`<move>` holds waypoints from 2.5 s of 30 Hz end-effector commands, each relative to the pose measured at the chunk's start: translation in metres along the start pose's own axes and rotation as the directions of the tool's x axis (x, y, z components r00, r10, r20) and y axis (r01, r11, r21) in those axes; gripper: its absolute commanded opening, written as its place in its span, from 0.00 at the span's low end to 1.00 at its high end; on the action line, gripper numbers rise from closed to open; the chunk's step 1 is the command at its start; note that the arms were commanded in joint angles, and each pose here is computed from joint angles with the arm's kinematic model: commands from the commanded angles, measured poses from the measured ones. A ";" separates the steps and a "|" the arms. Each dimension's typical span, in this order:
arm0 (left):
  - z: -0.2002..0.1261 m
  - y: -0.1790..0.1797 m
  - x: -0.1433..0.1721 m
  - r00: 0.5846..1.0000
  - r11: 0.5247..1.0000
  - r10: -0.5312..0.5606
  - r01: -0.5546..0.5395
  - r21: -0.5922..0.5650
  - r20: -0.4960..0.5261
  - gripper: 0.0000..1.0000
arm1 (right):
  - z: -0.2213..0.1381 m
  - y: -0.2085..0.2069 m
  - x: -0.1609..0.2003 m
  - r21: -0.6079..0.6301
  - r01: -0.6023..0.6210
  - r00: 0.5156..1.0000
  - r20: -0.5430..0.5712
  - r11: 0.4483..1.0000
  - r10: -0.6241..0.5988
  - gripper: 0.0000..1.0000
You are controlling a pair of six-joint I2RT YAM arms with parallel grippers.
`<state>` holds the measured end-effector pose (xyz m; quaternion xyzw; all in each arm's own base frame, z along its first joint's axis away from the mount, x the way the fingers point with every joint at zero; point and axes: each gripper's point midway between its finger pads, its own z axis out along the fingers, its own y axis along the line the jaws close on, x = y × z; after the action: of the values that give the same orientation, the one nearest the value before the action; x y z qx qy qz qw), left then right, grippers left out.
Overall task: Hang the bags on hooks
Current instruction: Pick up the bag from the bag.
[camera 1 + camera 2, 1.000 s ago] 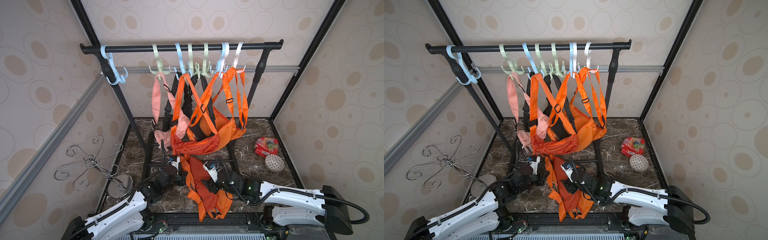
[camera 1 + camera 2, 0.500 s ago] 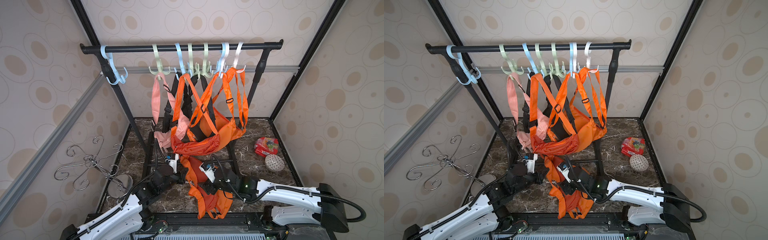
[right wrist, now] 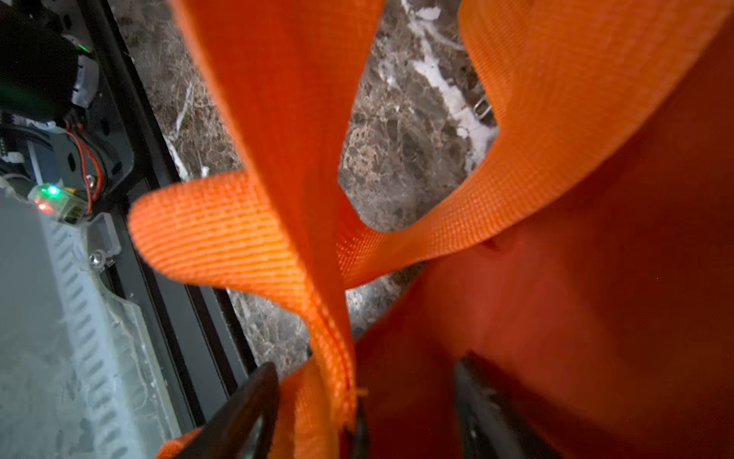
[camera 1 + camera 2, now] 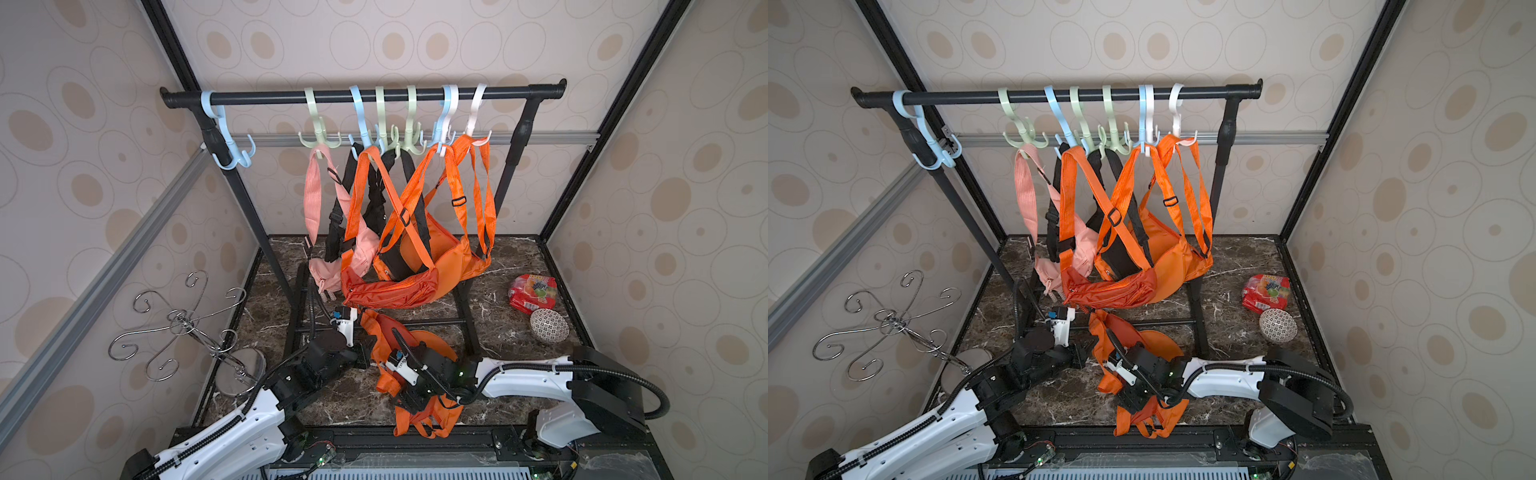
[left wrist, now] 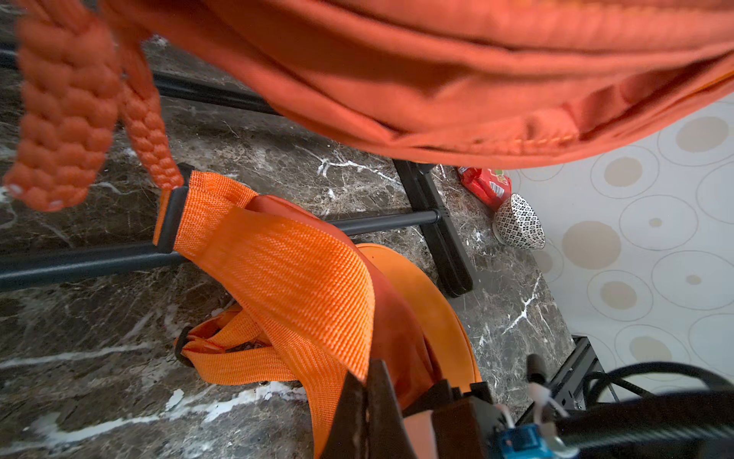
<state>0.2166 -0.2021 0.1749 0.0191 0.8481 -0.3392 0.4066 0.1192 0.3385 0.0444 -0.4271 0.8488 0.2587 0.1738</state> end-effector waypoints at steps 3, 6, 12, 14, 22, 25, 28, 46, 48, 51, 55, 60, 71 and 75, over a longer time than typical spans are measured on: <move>-0.011 -0.003 -0.014 0.998 0.999 0.041 -0.040 -0.013 0.044 0.05 | -0.033 0.020 -0.030 0.051 0.051 0.998 0.037 0.997 -0.053 0.00; -0.020 -0.008 -0.025 0.992 0.994 0.113 -0.112 -0.019 0.063 0.65 | -0.093 0.007 -0.055 0.228 0.107 0.989 0.072 0.968 -0.126 0.00; -0.052 -0.063 -0.078 0.918 0.930 0.343 -0.362 0.067 0.197 1.00 | -0.226 0.005 -0.118 0.456 0.211 0.909 0.233 0.865 -0.345 0.00; -0.062 -0.082 -0.101 0.877 0.898 0.413 -0.437 0.054 0.245 1.00 | -0.253 0.004 -0.131 0.519 0.246 0.882 0.229 0.819 -0.411 0.00; -0.106 -0.187 -0.148 0.653 0.675 0.623 -0.727 0.126 0.430 1.00 | -0.341 -0.007 -0.187 0.791 0.295 0.761 0.145 0.537 -0.632 0.00; -0.093 -0.218 -0.121 0.551 0.553 0.752 -0.826 0.109 0.362 1.00 | -0.362 -0.006 -0.202 0.840 0.286 0.722 0.128 0.461 -0.680 0.00; -0.074 -0.233 -0.093 0.456 0.455 0.847 -0.888 0.073 0.274 1.00 | -0.378 -0.002 -0.211 0.857 0.269 0.697 0.143 0.441 -0.703 0.00; -0.047 -0.202 -0.123 0.453 0.518 0.841 -0.831 -0.201 0.296 1.00 | -0.403 0.030 -0.193 0.749 0.307 0.598 0.328 0.587 -0.732 0.00; -0.046 -0.198 -0.129 0.460 0.534 0.830 -0.819 -0.212 0.314 1.00 | -0.404 0.039 -0.190 0.717 0.334 0.568 0.365 0.612 -0.738 0.00; -0.047 -0.202 -0.131 0.464 0.548 0.805 -0.820 -0.164 0.369 1.00 | -0.408 0.052 -0.184 0.673 0.370 0.524 0.419 0.641 -0.742 0.00; -0.040 -0.212 -0.125 0.443 0.517 0.812 -0.848 -0.117 0.380 1.00 | -0.414 0.058 -0.181 0.651 0.384 0.505 0.446 0.655 -0.739 0.00; -0.034 -0.211 -0.124 0.444 0.513 0.819 -0.850 -0.118 0.363 0.53 | -0.427 0.048 -0.178 0.692 0.317 0.509 0.452 0.648 -0.732 0.00; -0.070 -0.195 -0.134 0.505 0.594 0.756 -0.796 -0.114 0.417 0.00 | -0.414 -0.006 -0.173 0.822 0.194 0.660 0.294 0.536 -0.691 0.00; -0.087 -0.190 -0.154 0.508 0.605 0.765 -0.778 -0.171 0.395 0.00 | -0.399 -0.009 -0.172 0.793 0.200 0.669 0.318 0.575 -0.671 0.00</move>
<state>0.1990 -0.2769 0.4004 0.3544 0.6305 -0.1387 0.6764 0.1941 0.2083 0.4500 -0.4475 0.6340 -0.0354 0.6298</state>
